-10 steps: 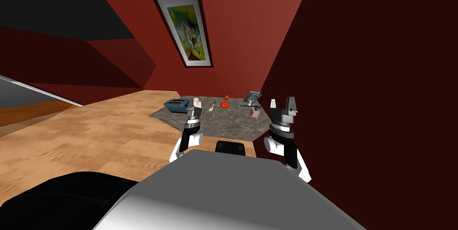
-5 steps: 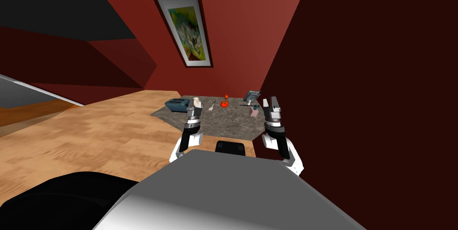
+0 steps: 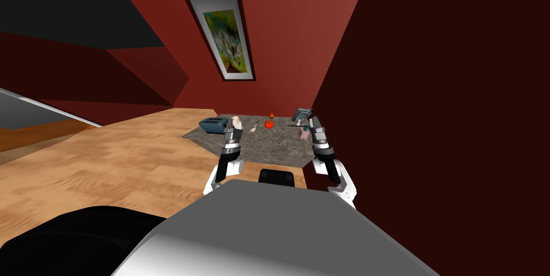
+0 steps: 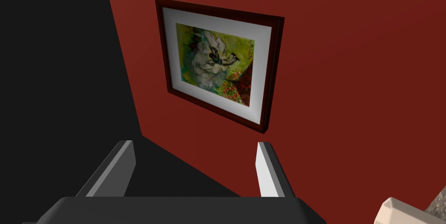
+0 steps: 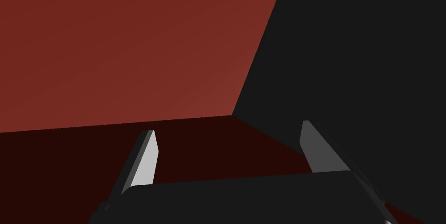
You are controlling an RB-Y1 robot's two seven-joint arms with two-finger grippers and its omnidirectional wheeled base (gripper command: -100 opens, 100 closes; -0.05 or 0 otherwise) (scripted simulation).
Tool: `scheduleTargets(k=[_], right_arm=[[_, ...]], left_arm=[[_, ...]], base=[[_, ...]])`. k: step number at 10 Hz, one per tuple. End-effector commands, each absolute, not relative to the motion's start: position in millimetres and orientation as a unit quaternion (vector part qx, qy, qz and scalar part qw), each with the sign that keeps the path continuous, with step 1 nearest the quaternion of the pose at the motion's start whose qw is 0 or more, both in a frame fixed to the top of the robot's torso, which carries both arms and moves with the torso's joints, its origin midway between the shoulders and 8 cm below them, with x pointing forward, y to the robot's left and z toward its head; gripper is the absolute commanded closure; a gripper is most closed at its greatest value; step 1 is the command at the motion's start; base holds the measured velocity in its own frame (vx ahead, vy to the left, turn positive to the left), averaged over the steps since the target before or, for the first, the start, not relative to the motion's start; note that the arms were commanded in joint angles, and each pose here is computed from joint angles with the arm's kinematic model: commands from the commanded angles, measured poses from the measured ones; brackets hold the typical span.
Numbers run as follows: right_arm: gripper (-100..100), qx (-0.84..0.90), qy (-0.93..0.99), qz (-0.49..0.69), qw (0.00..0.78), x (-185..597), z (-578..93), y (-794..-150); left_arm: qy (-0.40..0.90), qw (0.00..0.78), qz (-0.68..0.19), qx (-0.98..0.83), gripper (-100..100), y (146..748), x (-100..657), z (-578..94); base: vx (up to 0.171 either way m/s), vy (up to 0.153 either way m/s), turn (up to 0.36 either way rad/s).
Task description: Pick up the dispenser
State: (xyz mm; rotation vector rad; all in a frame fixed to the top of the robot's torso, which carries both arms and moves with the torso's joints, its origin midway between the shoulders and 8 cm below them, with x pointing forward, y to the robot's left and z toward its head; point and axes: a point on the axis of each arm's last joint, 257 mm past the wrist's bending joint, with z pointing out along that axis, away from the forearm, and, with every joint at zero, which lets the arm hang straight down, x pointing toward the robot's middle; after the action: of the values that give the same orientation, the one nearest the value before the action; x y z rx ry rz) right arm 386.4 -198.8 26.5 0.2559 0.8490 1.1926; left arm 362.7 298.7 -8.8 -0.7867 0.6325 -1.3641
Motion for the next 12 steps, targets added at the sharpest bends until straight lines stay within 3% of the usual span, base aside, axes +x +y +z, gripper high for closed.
scheduleTargets(k=[1, 12], right_arm=[[-100, 0.094, 0.408, 0.525, 0.741, 396.5, 19.2, -186.4], [-100, -0.053, 0.501, 0.398, 0.767, 443.3, -25.8, -124.1]], left_arm=[[0.28, 0.661, -0.603, -0.348, 0, 298.7, 362.7, -8.8], [0.28, 0.661, -0.603, -0.348, 0, 298.7, 362.7, -8.8]], base=[[-0.032, -0.014, -0.001], [-0.032, -0.017, 0.001]])
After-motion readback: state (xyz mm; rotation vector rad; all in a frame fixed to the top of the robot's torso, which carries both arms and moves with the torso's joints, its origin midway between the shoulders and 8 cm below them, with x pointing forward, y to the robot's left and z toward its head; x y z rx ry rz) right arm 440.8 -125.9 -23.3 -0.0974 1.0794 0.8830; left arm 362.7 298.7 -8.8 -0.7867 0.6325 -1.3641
